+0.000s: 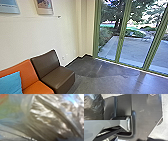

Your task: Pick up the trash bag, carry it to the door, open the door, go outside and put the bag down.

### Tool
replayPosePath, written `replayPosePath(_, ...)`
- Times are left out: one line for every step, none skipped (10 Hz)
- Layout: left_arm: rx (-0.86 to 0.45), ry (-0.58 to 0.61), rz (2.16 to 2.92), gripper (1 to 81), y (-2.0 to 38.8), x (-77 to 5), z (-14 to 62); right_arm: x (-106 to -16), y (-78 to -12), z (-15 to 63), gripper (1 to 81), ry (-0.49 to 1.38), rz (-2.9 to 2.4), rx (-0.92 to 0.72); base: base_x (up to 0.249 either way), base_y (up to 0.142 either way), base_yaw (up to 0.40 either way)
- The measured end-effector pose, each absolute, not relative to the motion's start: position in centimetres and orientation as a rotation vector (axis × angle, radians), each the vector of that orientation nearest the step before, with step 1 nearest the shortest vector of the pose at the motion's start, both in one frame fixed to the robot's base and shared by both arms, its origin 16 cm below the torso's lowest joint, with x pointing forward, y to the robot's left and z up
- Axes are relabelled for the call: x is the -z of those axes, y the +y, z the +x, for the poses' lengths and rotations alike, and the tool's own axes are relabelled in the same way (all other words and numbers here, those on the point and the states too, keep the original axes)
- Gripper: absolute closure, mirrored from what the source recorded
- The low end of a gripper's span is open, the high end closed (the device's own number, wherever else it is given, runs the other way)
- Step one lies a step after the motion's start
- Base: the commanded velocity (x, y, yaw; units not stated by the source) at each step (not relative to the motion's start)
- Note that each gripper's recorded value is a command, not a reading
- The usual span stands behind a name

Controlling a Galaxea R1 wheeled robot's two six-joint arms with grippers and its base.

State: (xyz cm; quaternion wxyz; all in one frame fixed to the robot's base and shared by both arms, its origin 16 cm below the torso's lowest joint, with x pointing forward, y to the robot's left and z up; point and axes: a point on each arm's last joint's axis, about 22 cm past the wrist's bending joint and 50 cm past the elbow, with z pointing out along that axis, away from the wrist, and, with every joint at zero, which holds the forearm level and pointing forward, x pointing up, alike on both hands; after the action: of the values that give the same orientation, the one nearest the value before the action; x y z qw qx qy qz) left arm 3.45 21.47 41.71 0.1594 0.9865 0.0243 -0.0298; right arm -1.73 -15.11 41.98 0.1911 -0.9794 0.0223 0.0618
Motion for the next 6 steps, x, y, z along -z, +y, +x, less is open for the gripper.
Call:
replayPosePath(0.087, 0.07, 2.819, 81.1, 21.45, -41.71, 3.38, -41.95, -15.23, -1.72, 1.0, 0.063, -2.753, -0.173, 0.0, 0.0, -0.265)
replayPosePath(0.086, 0.069, 2.819, 81.1, 21.45, -41.71, 3.42, -41.91, -15.42, -1.77, 1.0, 0.063, -2.757, -0.175, 0.0, 0.0, -0.265)
replayPosePath(0.086, 0.069, 2.819, 81.1, 21.45, -41.71, 3.42, -41.89, -15.51, -1.75, 1.0, 0.064, -2.759, -0.174, 0.0, 0.0, -0.265)
replayPosePath(0.087, 0.065, 2.819, 81.1, 21.46, -41.71, 3.33, -41.86, -15.59, -1.69, 1.0, 0.065, -2.761, -0.172, 0.0, 0.0, -0.265)
replayPosePath(0.081, 0.059, 2.821, 81.1, 21.49, -41.7, 3.49, -41.83, -15.73, -1.78, 1.0, 0.065, -2.764, -0.174, 0.0, 0.0, -0.265)
replayPosePath(0.083, 0.057, 2.821, 81.1, 21.49, -41.69, 3.35, -41.81, -15.77, -1.72, 1.0, 0.065, -2.765, -0.172, 0.0, 0.0, -0.265)
